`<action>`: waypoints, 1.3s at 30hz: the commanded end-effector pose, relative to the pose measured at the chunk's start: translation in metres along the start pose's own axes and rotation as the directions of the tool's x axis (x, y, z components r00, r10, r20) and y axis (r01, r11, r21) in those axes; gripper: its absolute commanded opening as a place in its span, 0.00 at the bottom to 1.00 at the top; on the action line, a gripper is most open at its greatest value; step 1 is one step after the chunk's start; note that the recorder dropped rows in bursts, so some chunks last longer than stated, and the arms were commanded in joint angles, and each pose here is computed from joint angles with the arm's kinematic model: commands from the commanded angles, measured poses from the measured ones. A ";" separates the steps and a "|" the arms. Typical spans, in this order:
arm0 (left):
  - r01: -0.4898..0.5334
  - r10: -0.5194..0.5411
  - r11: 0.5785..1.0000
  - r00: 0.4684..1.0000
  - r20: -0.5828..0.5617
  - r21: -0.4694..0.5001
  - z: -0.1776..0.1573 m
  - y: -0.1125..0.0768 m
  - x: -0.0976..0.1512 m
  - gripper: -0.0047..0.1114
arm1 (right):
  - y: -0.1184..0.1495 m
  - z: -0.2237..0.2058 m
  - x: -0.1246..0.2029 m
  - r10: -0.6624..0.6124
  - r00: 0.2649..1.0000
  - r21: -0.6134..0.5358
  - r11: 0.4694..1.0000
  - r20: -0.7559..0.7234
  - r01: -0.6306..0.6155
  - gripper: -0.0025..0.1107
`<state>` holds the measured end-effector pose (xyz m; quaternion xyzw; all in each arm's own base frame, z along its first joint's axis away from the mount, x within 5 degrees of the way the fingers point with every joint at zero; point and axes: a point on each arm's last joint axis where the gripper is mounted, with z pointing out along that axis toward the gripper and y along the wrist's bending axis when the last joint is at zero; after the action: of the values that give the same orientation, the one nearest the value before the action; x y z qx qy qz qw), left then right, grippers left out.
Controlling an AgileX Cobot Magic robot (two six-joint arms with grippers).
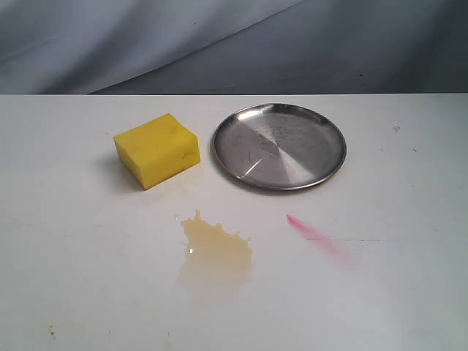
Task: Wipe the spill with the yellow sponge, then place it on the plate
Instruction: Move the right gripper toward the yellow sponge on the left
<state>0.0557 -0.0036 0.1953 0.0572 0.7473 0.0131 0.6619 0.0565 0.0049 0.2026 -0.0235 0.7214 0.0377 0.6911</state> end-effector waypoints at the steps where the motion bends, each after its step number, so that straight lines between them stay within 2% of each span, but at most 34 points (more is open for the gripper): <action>1: 0.005 -0.005 1.000 1.000 0.006 0.005 0.000 0.000 0.001 0.04 | 0.000 0.000 0.000 0.001 1.000 0.008 1.000 0.013 -0.001 0.02; 7: 0.005 -0.005 1.000 1.000 0.006 0.005 0.000 0.000 0.001 0.04 | 0.000 0.000 -0.001 0.001 1.000 0.007 1.000 0.026 -0.001 0.02; 11: 0.005 -0.005 1.000 1.000 0.006 0.005 0.000 0.000 0.001 0.04 | 0.000 -0.001 -0.011 0.011 0.992 0.003 1.000 0.129 -0.012 0.02; 13: 0.005 -0.005 1.000 1.000 0.006 0.005 0.000 0.000 0.001 0.04 | 0.000 -0.002 -0.015 0.116 0.977 -0.015 0.993 0.177 -0.115 0.02; 15: 0.005 -0.005 1.000 1.000 0.006 0.005 0.000 0.000 0.001 0.04 | -0.001 -0.002 -0.017 0.288 0.937 -0.045 0.958 0.200 -0.285 0.02; 18: 0.005 -0.005 1.000 1.000 0.006 0.005 0.000 0.000 0.001 0.04 | -0.002 -0.003 -0.022 0.334 0.910 -0.061 0.942 0.245 -0.329 0.02; 22: 0.005 -0.005 1.000 1.000 0.006 0.005 0.000 0.000 0.001 0.04 | 0.002 -0.008 -0.053 0.357 0.902 -0.115 0.934 0.242 -0.338 0.02; 26: 0.005 -0.005 1.000 1.000 0.006 0.005 0.000 0.000 0.001 0.04 | 0.009 0.005 -0.095 0.264 0.951 -0.157 0.958 0.161 -0.240 0.02; 29: 0.005 -0.005 1.000 1.000 0.006 0.005 0.000 0.000 0.001 0.04 | 0.021 0.026 -0.125 0.122 0.989 -0.216 0.971 0.086 -0.101 0.02; 31: 0.005 -0.005 1.000 1.000 0.006 0.005 0.000 0.000 0.001 0.04 | 0.035 0.044 -0.141 -0.010 0.999 -0.285 0.958 0.040 0.021 0.02; 35: 0.005 -0.005 1.000 1.000 0.006 0.005 0.000 0.000 0.001 0.04 | 0.077 0.085 -0.157 -0.221 0.974 -0.451 0.875 -0.055 0.173 0.02; 39: 0.005 -0.005 1.000 1.000 0.006 0.005 0.000 0.000 0.001 0.04 | 0.132 0.128 -0.152 -0.424 0.898 -0.603 0.750 -0.120 0.274 0.02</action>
<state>0.0557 -0.0036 0.1953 0.0572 0.7473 0.0131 0.6619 0.1583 0.1121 0.3576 -0.2976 0.7309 0.1390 0.5983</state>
